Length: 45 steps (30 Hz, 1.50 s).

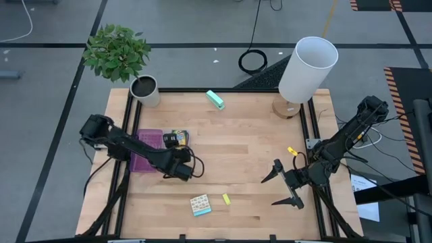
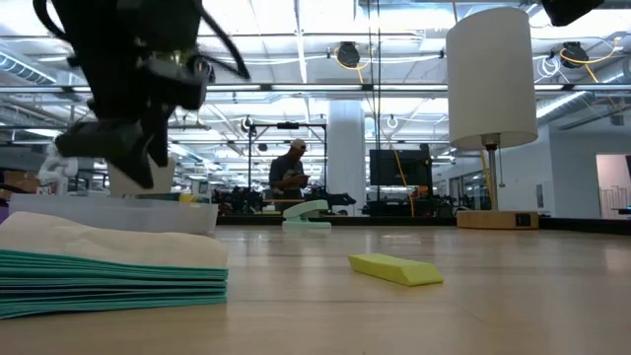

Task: Pack school essentials
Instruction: Put the crayon box into the purple supply box, then put the blue sticky note into the purple supply box

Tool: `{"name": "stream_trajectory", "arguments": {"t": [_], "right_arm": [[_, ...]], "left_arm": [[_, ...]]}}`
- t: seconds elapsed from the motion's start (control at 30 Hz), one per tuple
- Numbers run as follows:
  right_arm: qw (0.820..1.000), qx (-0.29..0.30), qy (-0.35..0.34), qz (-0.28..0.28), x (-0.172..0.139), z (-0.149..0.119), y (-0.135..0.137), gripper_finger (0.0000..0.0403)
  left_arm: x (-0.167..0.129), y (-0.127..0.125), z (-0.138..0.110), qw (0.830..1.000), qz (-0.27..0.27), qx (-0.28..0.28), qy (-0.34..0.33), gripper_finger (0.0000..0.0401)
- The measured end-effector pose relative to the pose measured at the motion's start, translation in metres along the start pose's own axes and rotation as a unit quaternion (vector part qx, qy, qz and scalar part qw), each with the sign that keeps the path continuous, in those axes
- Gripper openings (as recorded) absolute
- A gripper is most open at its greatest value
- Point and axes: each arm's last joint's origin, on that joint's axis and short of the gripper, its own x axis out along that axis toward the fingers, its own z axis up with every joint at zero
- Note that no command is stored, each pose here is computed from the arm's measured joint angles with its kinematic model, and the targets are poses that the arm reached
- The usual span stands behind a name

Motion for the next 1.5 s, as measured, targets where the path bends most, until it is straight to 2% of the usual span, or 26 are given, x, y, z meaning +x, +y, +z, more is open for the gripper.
{"name": "stream_trajectory", "arguments": {"t": [0.23, 0.43, 0.7, 1.0, 1.13, 1.27, 1.5], "right_arm": [[1.000, 0.000, 0.002, -0.001, 0.000, 0.000, 0.000, 0.0396], [1.000, 0.003, 0.004, -0.005, 0.000, -0.001, 0.000, 0.0396], [0.999, 0.030, -0.004, -0.033, 0.000, -0.001, -0.002, 0.0396], [0.994, 0.045, 0.010, -0.095, 0.013, -0.011, -0.005, 0.0396], [0.993, 0.037, 0.019, -0.108, 0.028, -0.018, -0.008, 0.0396], [0.992, 0.001, 0.036, -0.121, 0.046, -0.021, -0.009, 0.0396], [0.982, -0.131, 0.076, -0.116, 0.093, -0.019, 0.000, 0.0388]], "left_arm": [[-0.030, 0.029, -0.011, 0.993, -0.023, -0.094, -0.066, 0.0227], [-0.051, 0.038, -0.015, 0.968, -0.099, -0.200, -0.117, 0.0188], [-0.080, 0.002, -0.002, 0.935, -0.185, -0.188, -0.237, 0.0132], [-0.100, -0.055, 0.005, 0.899, -0.234, -0.172, -0.329, 0.0127], [-0.101, -0.085, 0.009, 0.897, -0.244, -0.153, -0.335, 0.0127], [-0.110, -0.112, 0.018, 0.905, -0.240, -0.122, -0.330, 0.0127], [-0.117, -0.141, 0.025, 0.939, -0.195, -0.077, -0.274, 0.0126]]}}
